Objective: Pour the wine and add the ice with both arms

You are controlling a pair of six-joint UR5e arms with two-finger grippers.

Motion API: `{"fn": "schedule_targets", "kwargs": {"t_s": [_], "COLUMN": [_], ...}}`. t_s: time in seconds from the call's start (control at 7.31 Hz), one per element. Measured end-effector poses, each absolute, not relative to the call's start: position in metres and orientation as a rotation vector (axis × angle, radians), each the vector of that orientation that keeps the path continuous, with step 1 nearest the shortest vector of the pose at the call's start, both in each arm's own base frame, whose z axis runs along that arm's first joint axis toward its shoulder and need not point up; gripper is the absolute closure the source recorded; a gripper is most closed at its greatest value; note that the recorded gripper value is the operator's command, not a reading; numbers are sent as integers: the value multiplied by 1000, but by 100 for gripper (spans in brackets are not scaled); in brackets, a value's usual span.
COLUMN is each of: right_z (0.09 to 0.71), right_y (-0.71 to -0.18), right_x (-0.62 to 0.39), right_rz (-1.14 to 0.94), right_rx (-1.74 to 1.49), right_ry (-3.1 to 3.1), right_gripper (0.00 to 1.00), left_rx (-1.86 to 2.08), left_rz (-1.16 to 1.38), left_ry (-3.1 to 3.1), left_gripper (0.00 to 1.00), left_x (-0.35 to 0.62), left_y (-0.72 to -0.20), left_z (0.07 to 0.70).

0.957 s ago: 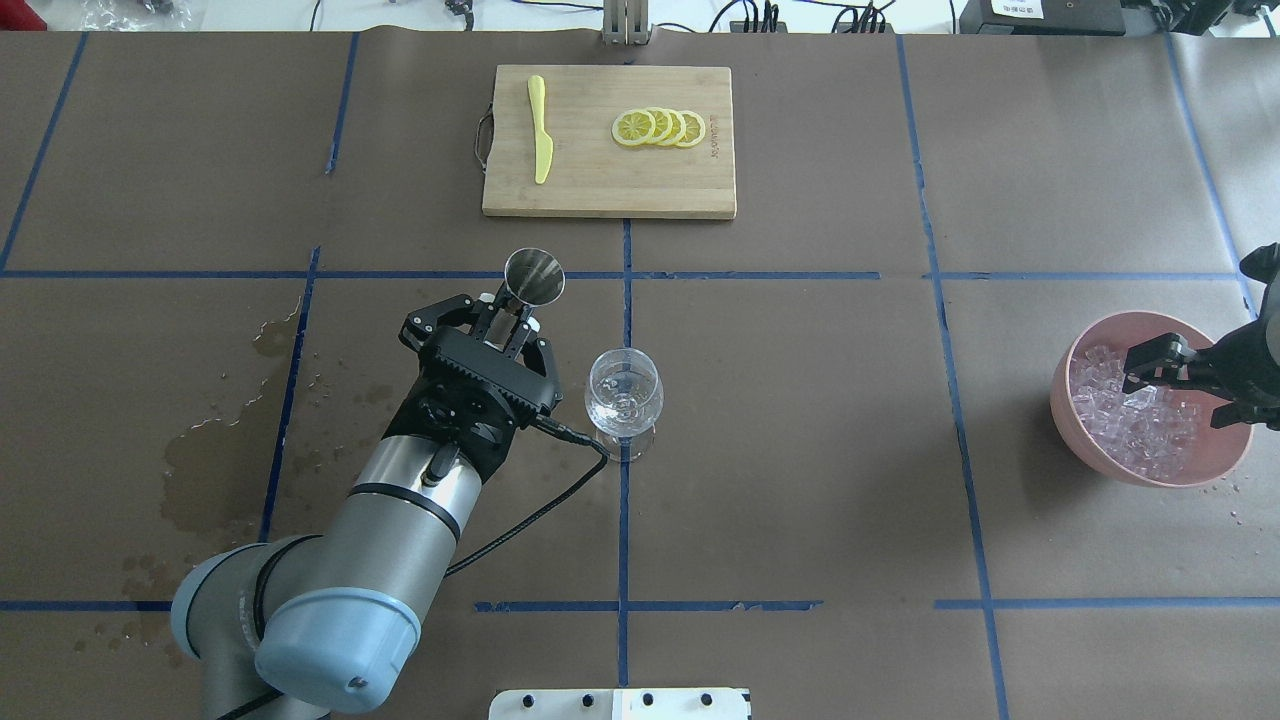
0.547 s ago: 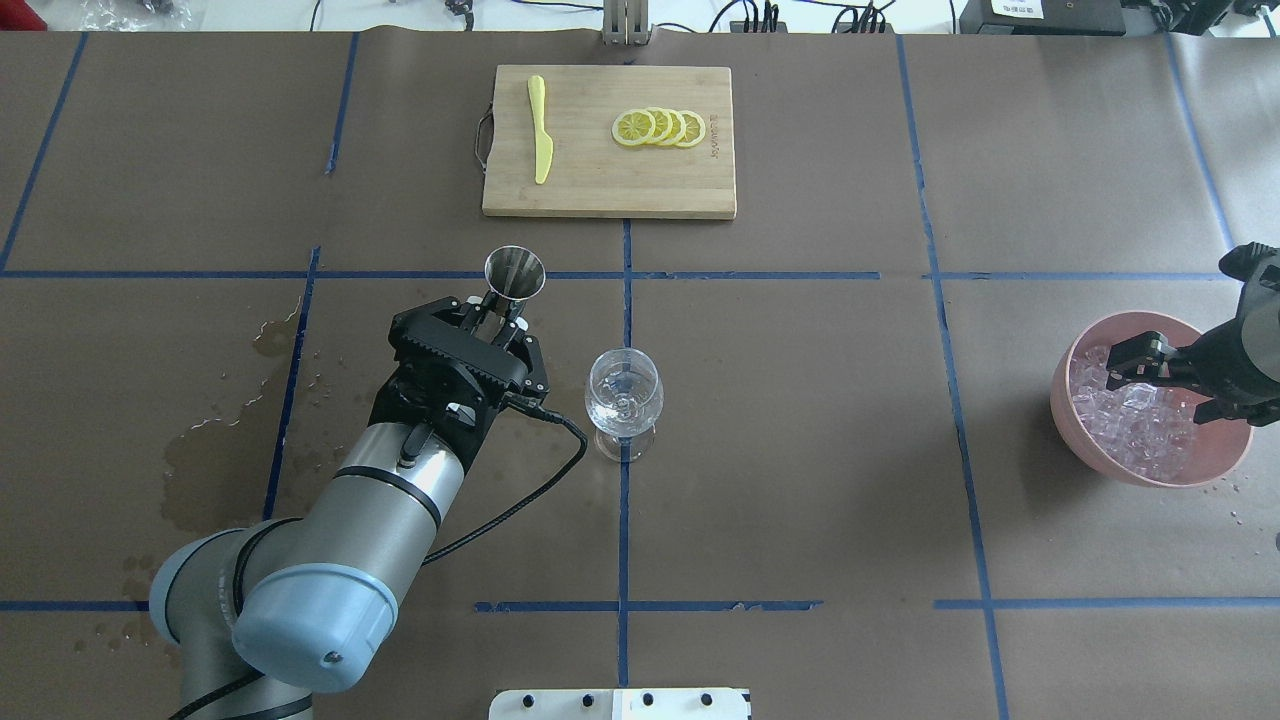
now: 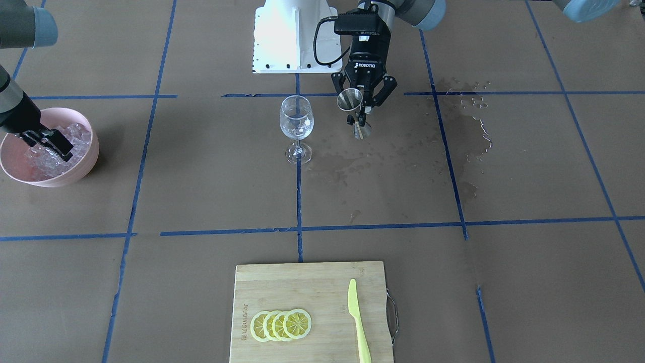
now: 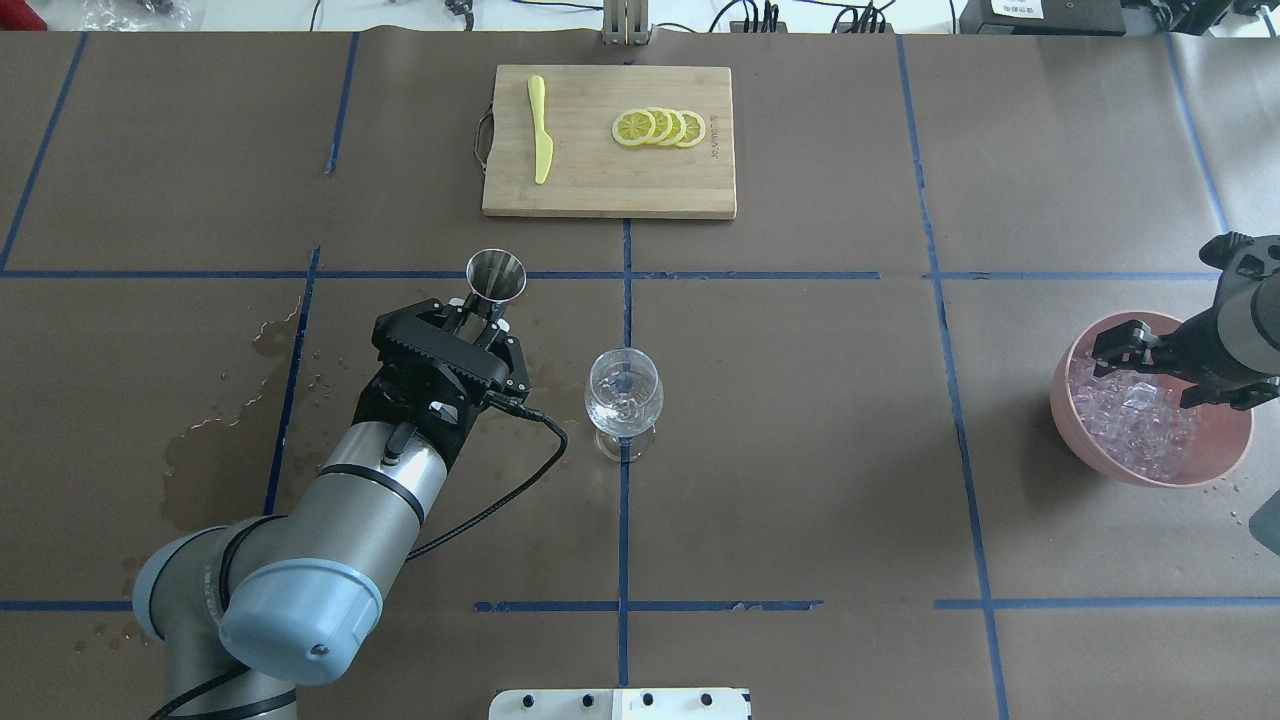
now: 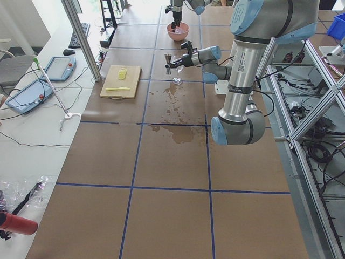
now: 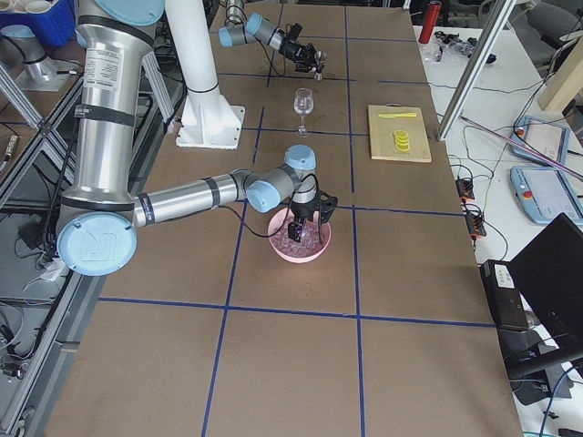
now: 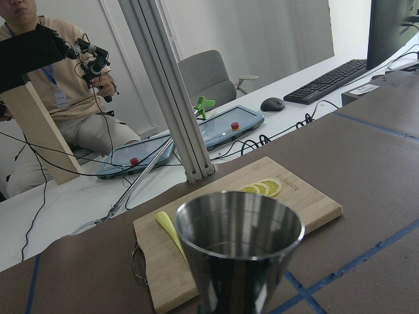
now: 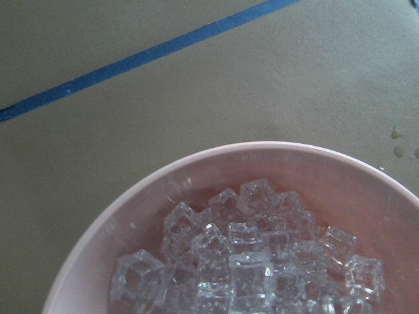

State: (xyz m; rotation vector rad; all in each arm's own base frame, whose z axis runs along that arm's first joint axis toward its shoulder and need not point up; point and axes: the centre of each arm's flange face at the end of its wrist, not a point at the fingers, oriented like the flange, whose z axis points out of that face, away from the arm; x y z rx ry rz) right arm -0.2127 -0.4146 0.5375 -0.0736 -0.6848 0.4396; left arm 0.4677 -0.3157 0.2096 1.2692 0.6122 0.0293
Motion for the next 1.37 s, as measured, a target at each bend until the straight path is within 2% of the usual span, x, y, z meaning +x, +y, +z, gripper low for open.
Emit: {"fn": "schedule_targets", "kwargs": {"t_s": [0.27,0.68,1.09,1.37], "right_z": [538,539,539,539], "right_y": [-415,-410,-403,-400], "right_x": [-213,-211,-211,-212], "right_rz": [438,436,426,421], "right_rx": [-78,-92,-102,-105], "right_ry": [-686,-689,-692,-691], "right_gripper": [6,21,47,71], "left_rx": [1268,1267,1266,1265], "left_rz": [32,31,31,32], "left_ry": [604,601,600,597], "left_gripper": [100,100,100,100], "left_x": [466,466,466,466], "left_y": [-317,-317,-318,-318], "left_z": [214,215,217,219]}}
